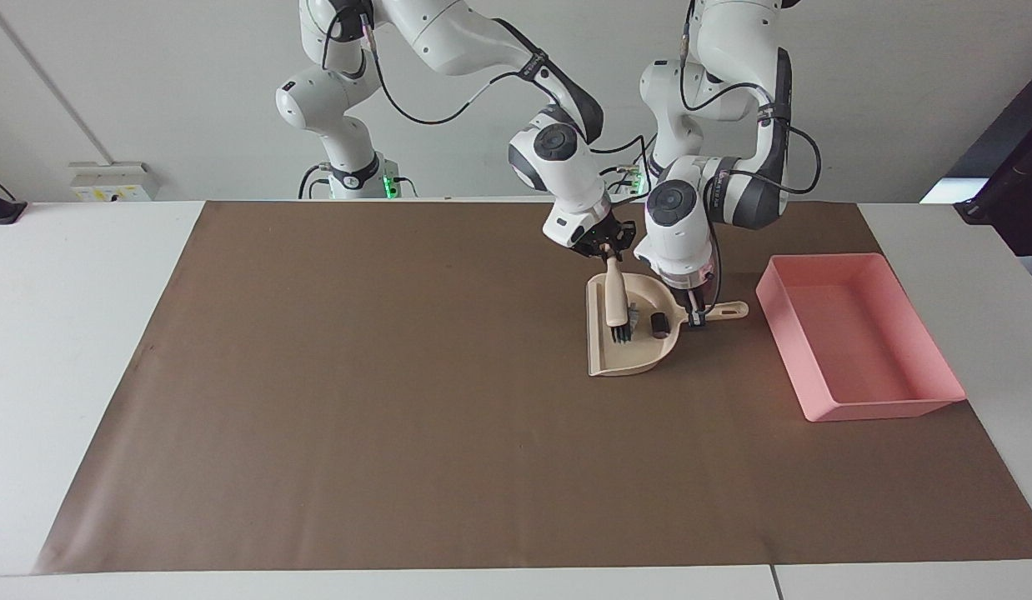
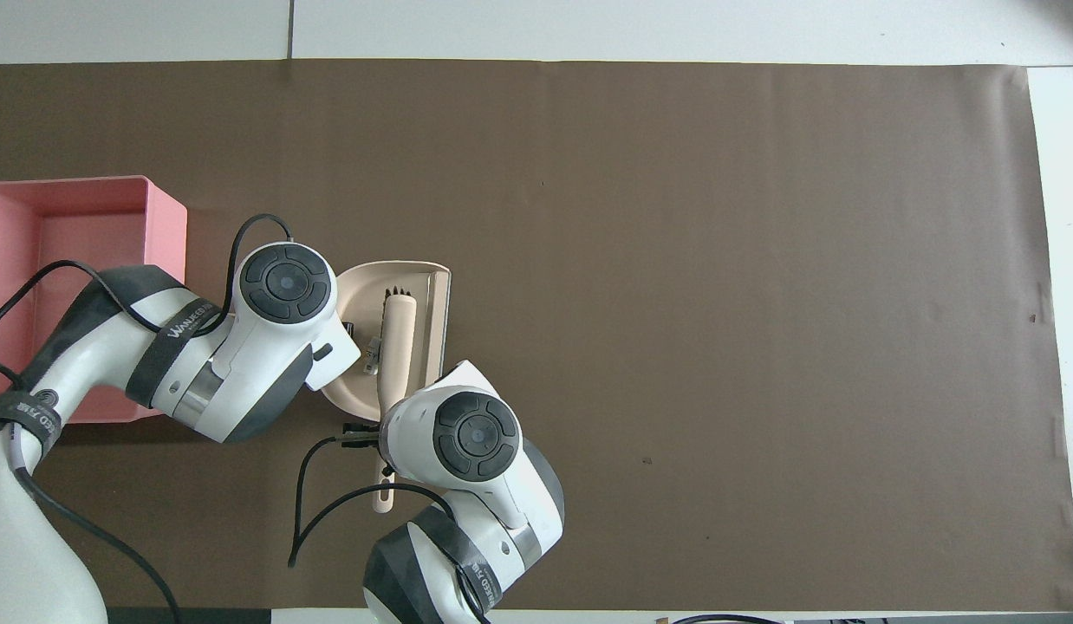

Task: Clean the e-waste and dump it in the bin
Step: 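Sweep the component into the dustpan with the brush in the right gripper, then tip the dustpan into the pink bin while the right gripper returns the brush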

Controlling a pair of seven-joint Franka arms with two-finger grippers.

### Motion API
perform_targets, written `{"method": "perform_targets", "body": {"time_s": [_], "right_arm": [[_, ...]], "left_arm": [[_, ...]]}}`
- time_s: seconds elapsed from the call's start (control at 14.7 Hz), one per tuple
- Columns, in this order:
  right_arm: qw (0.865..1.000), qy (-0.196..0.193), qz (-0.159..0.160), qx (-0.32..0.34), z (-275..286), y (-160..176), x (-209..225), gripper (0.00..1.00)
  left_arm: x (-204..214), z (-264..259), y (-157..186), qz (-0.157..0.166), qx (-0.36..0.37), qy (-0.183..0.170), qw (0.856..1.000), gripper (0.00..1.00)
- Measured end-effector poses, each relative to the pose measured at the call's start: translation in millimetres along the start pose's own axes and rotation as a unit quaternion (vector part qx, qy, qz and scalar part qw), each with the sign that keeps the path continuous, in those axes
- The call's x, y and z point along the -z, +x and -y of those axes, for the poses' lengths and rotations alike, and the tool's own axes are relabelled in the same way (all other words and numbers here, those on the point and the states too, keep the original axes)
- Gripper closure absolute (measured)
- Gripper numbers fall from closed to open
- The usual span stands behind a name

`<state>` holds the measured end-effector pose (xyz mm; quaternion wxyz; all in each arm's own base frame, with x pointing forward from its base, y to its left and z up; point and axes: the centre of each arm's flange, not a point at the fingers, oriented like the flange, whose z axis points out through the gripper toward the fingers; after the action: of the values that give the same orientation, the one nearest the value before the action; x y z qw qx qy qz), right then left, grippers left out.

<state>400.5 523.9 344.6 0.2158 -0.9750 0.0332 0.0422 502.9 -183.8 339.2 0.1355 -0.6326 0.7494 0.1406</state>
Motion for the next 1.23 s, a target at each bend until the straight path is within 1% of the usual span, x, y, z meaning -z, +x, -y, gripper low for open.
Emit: {"method": "perform_targets", "body": {"time_s": [0.2,0.27,0.41,0.48,0.61,0.75,0.89,1.02,1.23], "right_arm": [[0.999,-0.019,0.034,-0.004,0,4,18,0.74],[0.999,-0.023,0.043,-0.007,-1,6,34,0.74],[0.997,-0.036,0.059,-0.018,-11,12,79,0.74],[0.996,-0.055,0.059,-0.023,-21,17,106,0.74],[0.991,-0.112,0.058,-0.042,-55,26,156,0.74],[0.985,-0.144,0.066,-0.072,-96,41,190,0.74],[0.977,-0.177,0.069,-0.094,-136,60,210,0.74],[0.971,-0.206,0.084,-0.089,-189,83,224,0.74],[0.968,-0.218,0.105,-0.069,-280,117,253,0.74]], "left_arm": [[-5,1,-7,-0.013,0.002,0.004,1.0,0.67],[-6,2,-10,-0.024,0.0,0.001,1.0,0.67],[-8,4,-18,-0.044,-0.009,-0.002,0.999,0.67],[-8,5,-22,-0.05,-0.012,-0.003,0.999,0.67],[-3,6,-33,-0.058,-0.015,-0.001,0.998,0.67],[6,9,-51,-0.071,-0.02,0.002,0.997,0.67],[20,15,-84,-0.08,-0.013,0.0,0.997,0.67],[38,22,-126,-0.085,0.005,0.004,0.996,0.67],[55,29,-192,-0.085,0.043,0.013,0.995,0.67]]}}
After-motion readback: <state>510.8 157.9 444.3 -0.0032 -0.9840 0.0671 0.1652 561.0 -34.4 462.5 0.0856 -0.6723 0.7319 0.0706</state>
